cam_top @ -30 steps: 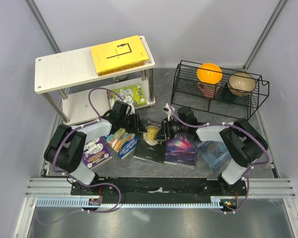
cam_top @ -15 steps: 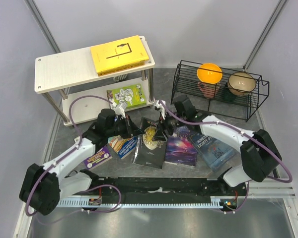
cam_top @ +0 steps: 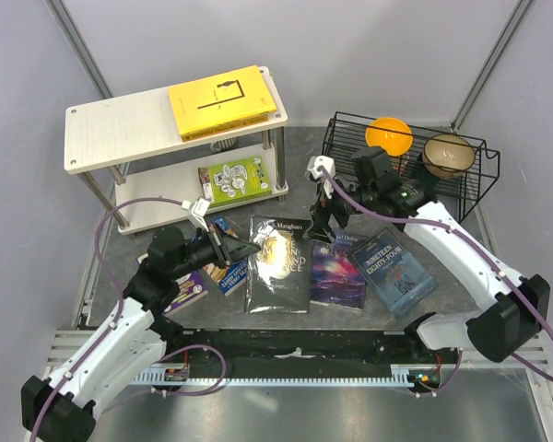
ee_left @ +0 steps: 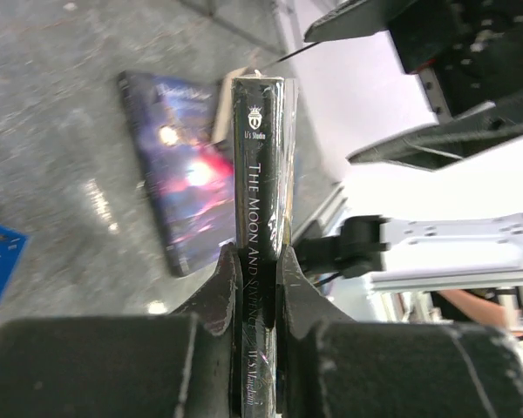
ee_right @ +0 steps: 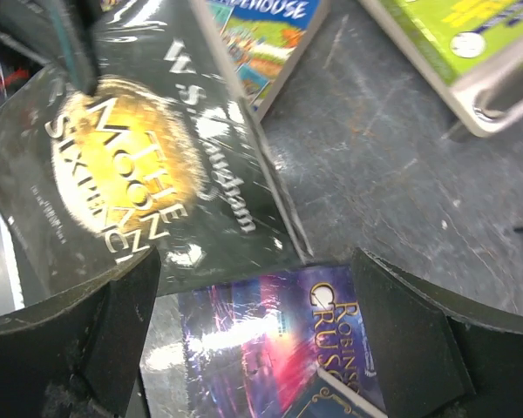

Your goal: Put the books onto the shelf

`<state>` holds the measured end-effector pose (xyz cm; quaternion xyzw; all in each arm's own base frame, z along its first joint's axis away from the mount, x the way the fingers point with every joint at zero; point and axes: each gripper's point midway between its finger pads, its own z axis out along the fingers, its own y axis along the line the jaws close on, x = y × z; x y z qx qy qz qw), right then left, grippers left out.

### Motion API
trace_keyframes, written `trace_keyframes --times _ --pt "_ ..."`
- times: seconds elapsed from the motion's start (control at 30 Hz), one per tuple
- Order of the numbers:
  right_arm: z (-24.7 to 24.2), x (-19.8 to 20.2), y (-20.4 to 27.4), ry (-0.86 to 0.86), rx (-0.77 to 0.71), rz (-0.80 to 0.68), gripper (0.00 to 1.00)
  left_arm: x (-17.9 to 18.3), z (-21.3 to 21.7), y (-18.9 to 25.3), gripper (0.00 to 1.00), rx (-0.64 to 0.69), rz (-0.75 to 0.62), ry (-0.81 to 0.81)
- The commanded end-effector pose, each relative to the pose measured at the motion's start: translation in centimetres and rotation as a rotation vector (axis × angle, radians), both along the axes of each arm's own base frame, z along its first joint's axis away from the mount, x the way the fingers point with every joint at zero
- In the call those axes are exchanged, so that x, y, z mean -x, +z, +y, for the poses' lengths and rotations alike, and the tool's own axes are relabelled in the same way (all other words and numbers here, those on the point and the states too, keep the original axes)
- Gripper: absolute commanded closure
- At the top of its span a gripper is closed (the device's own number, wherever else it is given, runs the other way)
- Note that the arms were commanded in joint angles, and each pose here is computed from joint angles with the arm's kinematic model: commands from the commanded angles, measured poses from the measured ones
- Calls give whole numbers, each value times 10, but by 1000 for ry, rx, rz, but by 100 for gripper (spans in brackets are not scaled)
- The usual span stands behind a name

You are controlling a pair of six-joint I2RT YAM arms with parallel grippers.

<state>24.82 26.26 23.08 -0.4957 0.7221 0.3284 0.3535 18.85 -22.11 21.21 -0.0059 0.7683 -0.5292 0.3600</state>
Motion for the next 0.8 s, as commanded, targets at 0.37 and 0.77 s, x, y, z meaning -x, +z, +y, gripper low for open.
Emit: trace_keyframes --times 0.37,0.77 --pt "20 24 68 -188 -450 488 2 -7 16 138 99 449 -180 145" --pt "36 37 118 -101 -724 776 38 -12 11 172 99 531 -188 124"
